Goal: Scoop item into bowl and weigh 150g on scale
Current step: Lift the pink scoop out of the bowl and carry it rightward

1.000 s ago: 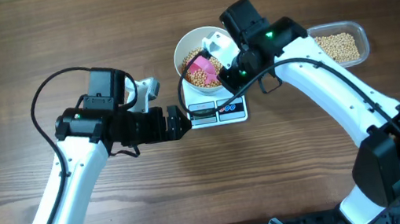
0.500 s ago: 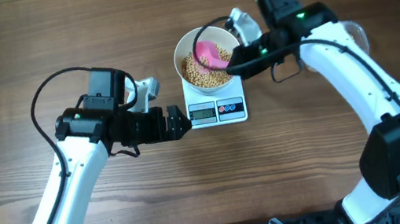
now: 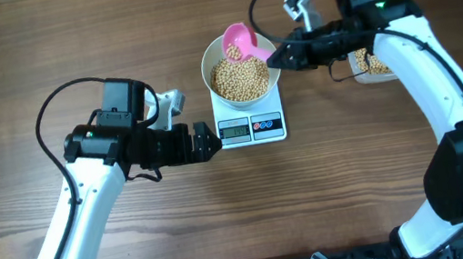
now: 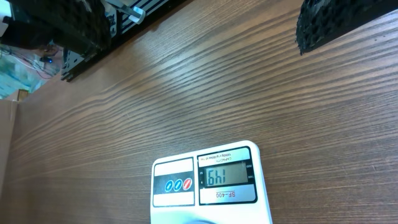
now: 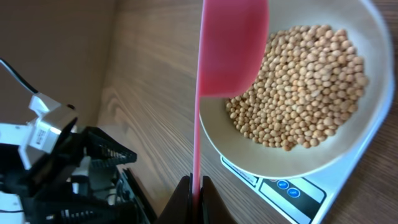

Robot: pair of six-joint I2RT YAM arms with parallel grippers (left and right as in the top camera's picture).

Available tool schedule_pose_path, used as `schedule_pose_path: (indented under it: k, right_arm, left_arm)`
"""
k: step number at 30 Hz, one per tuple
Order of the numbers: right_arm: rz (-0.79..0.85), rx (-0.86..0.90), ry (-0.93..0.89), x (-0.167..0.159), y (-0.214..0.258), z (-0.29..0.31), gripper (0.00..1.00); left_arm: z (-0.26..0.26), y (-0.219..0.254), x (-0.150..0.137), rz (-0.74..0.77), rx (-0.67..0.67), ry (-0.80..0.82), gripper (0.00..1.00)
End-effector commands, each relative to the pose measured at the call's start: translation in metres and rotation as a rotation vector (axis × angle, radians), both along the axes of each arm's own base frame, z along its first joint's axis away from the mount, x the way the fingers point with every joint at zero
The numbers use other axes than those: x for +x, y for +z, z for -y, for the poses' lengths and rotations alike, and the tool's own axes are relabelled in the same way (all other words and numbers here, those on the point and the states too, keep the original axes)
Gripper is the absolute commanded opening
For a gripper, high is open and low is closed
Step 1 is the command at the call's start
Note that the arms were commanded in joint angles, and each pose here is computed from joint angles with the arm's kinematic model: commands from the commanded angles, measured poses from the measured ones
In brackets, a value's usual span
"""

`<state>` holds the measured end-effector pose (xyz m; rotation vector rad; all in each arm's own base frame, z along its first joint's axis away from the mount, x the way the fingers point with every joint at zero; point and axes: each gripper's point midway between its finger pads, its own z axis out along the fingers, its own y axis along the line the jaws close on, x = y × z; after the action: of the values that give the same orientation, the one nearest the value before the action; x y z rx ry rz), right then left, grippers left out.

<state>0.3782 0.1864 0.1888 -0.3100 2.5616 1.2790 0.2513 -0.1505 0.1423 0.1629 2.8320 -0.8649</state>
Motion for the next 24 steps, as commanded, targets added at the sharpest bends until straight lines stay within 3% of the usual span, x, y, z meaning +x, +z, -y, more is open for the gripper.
schedule_pose_path:
  k: [1, 6, 24]
  right_arm:
    - [-0.039, 0.1, -0.009, 0.003, 0.005, 0.006, 0.04]
    - [-0.032, 0.165, -0.02, 0.007, 0.015, 0.015, 0.04]
    - [0.009, 0.132, -0.029, 0.014, 0.012, 0.021, 0.04]
  left_arm:
    - [-0.001, -0.001, 0.001, 0.0, 0.009, 0.004, 1.0]
    - [-0.001, -0.001, 0.001, 0.0, 0.009, 0.004, 1.0]
    - [-0.001, -0.001, 0.0, -0.001, 0.009, 0.004, 1.0]
